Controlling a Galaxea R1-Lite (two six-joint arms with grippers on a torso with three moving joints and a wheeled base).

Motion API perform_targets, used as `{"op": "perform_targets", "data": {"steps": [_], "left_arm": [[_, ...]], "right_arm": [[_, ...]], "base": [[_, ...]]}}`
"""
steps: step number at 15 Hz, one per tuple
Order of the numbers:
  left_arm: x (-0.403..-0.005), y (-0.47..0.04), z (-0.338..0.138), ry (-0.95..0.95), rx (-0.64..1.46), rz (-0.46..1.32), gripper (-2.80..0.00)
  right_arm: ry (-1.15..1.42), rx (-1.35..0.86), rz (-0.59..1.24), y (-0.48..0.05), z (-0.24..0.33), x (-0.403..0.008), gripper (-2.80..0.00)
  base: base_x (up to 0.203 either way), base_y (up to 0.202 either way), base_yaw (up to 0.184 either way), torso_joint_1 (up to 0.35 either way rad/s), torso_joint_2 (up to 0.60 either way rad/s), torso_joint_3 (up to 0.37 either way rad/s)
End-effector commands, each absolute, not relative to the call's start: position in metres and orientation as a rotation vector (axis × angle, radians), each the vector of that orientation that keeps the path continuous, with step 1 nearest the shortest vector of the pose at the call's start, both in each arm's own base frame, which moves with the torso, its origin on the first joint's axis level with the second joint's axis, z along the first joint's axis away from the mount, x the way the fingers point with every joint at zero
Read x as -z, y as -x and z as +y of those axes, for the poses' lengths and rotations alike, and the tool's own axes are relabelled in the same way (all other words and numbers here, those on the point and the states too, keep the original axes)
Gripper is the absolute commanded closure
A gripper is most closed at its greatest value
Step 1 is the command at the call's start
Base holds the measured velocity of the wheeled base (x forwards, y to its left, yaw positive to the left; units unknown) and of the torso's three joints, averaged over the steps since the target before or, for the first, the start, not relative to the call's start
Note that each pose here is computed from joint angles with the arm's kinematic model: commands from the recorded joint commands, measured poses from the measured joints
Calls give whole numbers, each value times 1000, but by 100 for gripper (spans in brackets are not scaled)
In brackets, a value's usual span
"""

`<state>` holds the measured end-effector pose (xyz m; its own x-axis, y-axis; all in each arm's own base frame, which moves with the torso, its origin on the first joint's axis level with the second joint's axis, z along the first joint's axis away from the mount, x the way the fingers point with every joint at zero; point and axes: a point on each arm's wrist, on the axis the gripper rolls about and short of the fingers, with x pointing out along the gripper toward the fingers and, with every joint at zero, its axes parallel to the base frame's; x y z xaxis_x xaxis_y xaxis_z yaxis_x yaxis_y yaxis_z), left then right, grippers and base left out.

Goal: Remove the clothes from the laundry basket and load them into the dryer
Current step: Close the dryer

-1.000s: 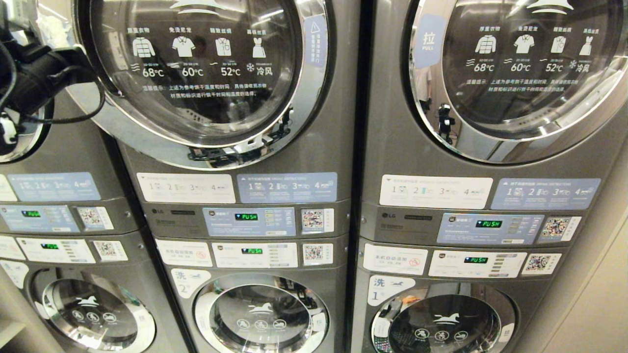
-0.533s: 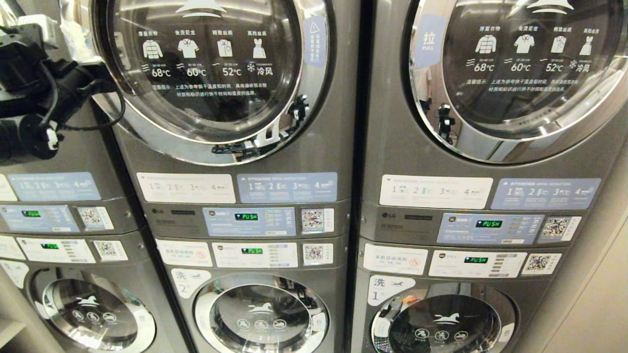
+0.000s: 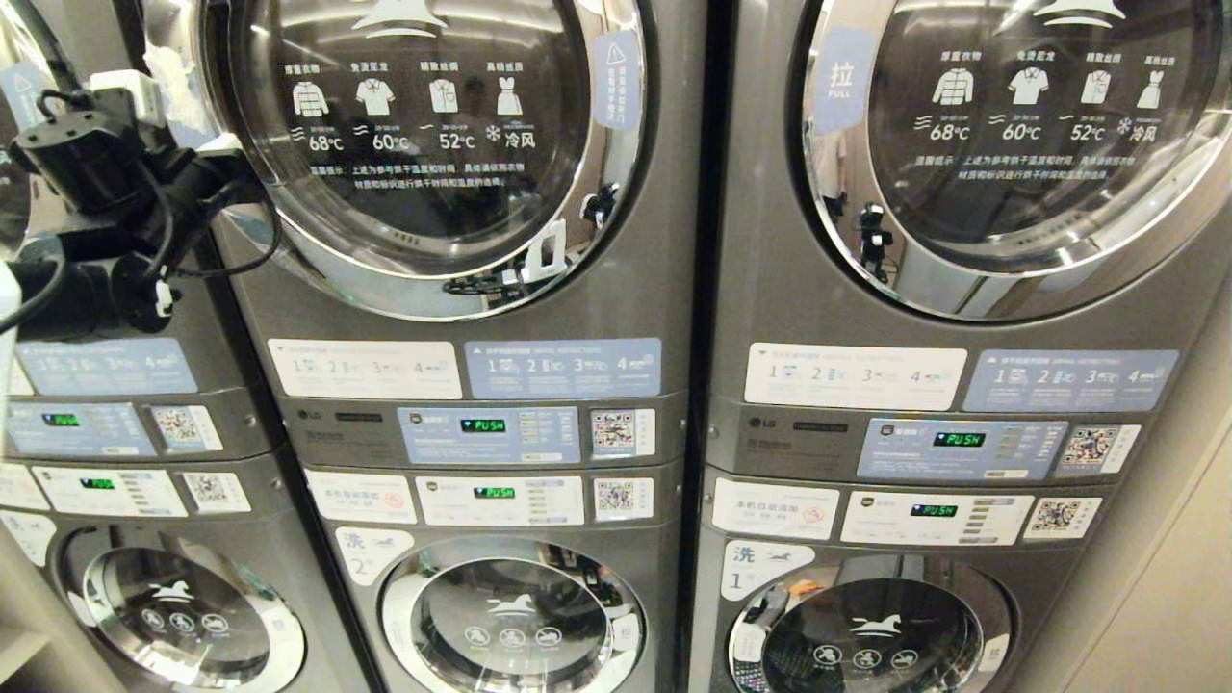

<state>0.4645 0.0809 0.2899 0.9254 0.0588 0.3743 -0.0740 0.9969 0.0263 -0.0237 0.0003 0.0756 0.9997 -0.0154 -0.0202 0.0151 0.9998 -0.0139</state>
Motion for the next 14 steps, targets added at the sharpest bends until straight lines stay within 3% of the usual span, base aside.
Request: {"op": "perform_targets", "data": {"steps": [1, 8, 14], "left_arm": [[-283, -469, 80, -29, -62, -375, 0], [-285, -470, 67, -2, -35, -387, 0], [-327, -441, 62, -13, -41, -472, 0]], "right_arm": [[14, 15, 20, 24, 0, -76, 0], [14, 15, 19, 24, 0, -76, 0], [14, 15, 19, 24, 0, -76, 0]], "base": [[0, 0, 0, 0, 0, 0], [0, 0, 0, 0, 0, 0], [0, 0, 0, 0, 0, 0]]}}
